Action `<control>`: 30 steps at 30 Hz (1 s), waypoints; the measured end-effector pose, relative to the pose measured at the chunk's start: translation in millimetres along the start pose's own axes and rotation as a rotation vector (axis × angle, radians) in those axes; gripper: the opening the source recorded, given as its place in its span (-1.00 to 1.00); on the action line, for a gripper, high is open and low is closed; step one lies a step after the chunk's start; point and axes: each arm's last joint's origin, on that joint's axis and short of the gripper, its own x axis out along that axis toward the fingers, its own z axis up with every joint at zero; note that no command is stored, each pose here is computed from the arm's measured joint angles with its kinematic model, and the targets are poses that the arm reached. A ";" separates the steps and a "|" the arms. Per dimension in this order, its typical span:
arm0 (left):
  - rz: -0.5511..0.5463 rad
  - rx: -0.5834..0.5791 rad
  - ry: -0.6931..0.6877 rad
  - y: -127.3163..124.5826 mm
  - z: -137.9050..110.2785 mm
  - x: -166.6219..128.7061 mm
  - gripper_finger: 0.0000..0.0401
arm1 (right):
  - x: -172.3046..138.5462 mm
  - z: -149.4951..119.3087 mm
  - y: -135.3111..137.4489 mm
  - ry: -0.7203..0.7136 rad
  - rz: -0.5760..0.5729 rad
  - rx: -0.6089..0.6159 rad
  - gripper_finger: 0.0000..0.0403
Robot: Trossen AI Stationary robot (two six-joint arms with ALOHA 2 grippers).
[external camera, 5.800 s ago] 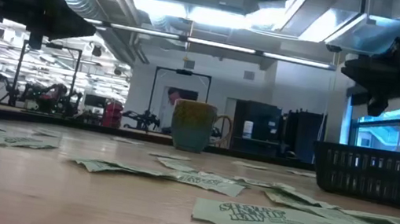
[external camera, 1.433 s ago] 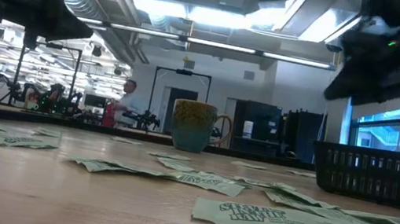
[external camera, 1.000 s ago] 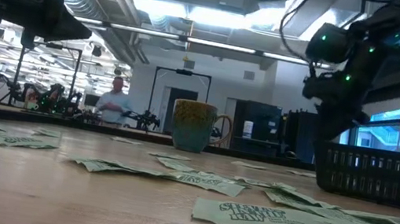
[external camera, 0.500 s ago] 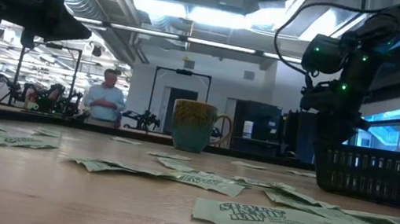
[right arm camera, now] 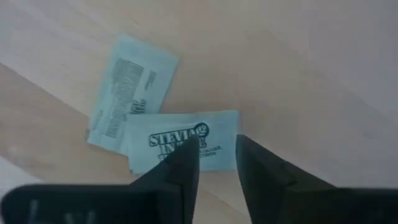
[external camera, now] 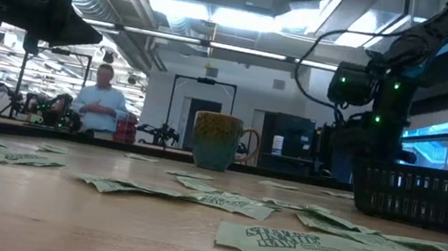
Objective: Pick and place Stevia / Truvia into bins
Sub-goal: Put the stevia packet into the black bin
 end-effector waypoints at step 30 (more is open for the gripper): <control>0.000 0.000 0.000 0.0 0.0 0.0 -0.83 | -71.1 -4.0 4.6 -0.114 0.116 -0.072 -0.99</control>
